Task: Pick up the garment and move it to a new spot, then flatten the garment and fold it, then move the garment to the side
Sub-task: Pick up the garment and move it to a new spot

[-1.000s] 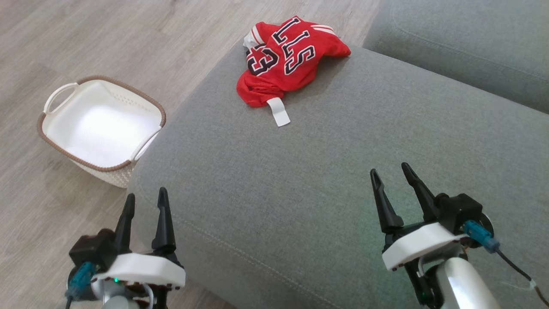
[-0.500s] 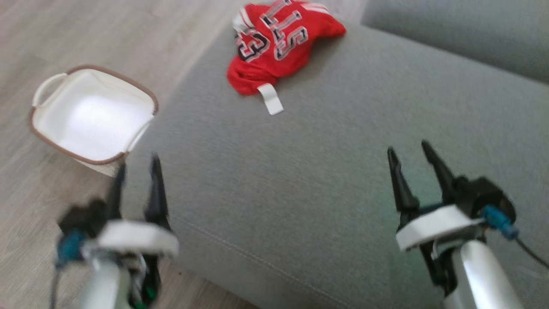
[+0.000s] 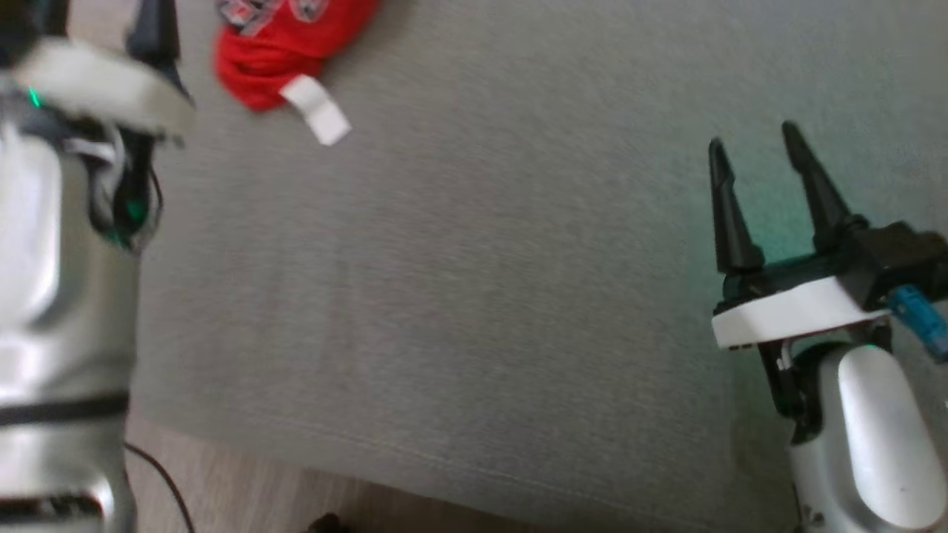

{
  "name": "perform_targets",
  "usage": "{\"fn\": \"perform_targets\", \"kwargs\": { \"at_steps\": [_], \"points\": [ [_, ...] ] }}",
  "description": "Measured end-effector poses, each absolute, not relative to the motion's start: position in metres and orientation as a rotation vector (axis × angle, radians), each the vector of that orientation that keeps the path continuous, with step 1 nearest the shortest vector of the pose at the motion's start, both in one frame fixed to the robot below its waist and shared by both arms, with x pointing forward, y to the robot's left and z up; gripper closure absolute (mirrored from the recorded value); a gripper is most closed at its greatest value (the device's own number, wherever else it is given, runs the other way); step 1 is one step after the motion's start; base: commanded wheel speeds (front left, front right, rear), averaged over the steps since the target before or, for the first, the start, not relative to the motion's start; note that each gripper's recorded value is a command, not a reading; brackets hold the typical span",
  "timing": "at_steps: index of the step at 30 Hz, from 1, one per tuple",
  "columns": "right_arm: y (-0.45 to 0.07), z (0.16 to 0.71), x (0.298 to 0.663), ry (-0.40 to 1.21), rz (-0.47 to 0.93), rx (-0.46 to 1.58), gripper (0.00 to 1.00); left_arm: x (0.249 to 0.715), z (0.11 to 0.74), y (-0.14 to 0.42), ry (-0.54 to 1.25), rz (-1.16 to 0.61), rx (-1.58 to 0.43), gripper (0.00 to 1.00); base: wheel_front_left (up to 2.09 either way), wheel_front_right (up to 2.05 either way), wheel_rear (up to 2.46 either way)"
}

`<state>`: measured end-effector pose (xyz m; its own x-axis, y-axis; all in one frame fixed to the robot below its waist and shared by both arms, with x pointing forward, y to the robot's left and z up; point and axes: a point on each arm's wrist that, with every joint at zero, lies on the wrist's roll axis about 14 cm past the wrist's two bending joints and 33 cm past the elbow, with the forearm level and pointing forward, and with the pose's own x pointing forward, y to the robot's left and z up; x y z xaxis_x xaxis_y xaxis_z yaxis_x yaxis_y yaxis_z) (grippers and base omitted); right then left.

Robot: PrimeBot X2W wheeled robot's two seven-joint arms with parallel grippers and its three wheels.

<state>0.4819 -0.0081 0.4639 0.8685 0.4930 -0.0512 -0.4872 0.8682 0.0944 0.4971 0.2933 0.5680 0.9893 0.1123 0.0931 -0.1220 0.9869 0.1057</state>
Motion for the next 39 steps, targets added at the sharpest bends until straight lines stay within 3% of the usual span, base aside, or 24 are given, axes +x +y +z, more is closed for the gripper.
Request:
{"fn": "perform_targets", "kwargs": {
  "at_steps": [8,20,21,22,23,31,39],
  "points": [
    [-0.058,0.437,0.498,0.119,0.384,0.067,0.00,0.575,0.474,0.276,0.197,0.056,0.016,0.00,0.00,0.00,0.00],
    [-0.094,0.402,0.502,0.183,0.298,0.040,0.00,0.592,0.351,0.249,0.462,0.006,-0.020,0.00,0.00,0.00,0.00],
    [-0.095,0.401,0.502,0.185,0.295,0.039,0.00,0.594,0.349,0.249,0.465,0.007,-0.020,0.47,0.00,0.00,0.00],
    [-0.096,0.400,0.502,0.188,0.294,0.039,0.00,0.596,0.349,0.249,0.463,0.008,-0.017,0.70,0.00,0.00,0.00],
    [-0.096,0.399,0.502,0.189,0.293,0.039,0.00,0.598,0.349,0.250,0.458,0.009,-0.014,1.00,0.00,0.00,0.00],
    [-0.095,0.418,0.504,0.139,0.295,0.045,0.00,0.597,0.378,0.256,0.360,-0.005,0.068,1.00,0.00,0.00,0.00],
    [-0.094,0.454,0.495,0.059,0.296,0.079,0.00,0.603,0.461,0.247,0.171,-0.082,0.207,1.00,0.00,0.00,0.00]
  ]
}}
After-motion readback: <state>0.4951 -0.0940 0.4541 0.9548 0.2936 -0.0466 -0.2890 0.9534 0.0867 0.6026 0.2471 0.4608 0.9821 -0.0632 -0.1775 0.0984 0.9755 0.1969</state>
